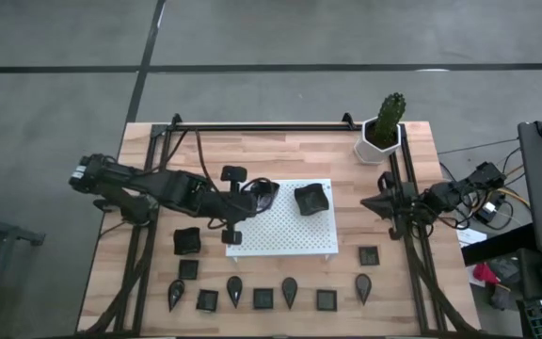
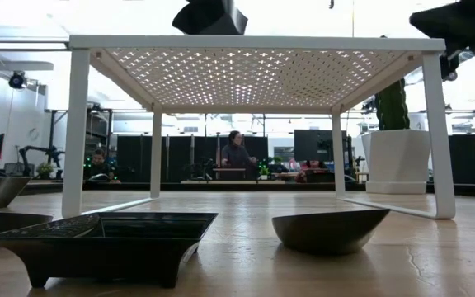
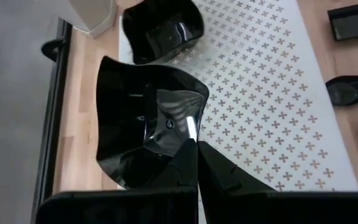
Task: Pick & Place Mini shaped plates
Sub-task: Stack the distorted square plate on the other distorted square plate on the shelf
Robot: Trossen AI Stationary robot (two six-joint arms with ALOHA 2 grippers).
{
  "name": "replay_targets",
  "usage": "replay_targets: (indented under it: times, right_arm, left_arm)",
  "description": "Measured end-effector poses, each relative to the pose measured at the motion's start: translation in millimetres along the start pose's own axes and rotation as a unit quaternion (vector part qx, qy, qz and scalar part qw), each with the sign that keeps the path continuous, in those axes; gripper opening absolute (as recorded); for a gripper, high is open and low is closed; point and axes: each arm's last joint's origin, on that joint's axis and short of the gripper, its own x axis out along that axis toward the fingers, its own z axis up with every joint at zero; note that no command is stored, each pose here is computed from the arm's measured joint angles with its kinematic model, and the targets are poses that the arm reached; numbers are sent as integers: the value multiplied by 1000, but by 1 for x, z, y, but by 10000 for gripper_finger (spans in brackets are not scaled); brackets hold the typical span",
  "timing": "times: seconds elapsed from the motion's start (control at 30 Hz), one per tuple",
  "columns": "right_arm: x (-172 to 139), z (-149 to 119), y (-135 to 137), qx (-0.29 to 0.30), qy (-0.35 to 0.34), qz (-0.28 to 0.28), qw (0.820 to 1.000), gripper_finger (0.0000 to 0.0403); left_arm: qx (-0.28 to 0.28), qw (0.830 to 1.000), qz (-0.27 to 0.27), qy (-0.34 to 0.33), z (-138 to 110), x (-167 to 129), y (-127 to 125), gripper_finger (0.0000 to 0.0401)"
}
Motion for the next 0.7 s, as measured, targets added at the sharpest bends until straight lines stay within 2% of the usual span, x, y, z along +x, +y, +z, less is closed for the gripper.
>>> replay_targets:
  times: [0.13,0.4,0.5,0.7]
  right_arm:
    - [10,12,7,-22,30,-4,999,22]
    - [55,44,34,-114,95,-21,989,90]
    - [75,54,46,-171,136,-23,975,105]
    - [115,71,68,-264,225,-5,938,115]
  left_arm:
    - [1,1000,-1,1,0,1,0,0]
    - [-6,1000,-22,5,-1,0,-1,0]
    - [-7,1000,-29,6,-1,0,-1,0]
    - [-2,999,-35,25,-6,-1,-1,0]
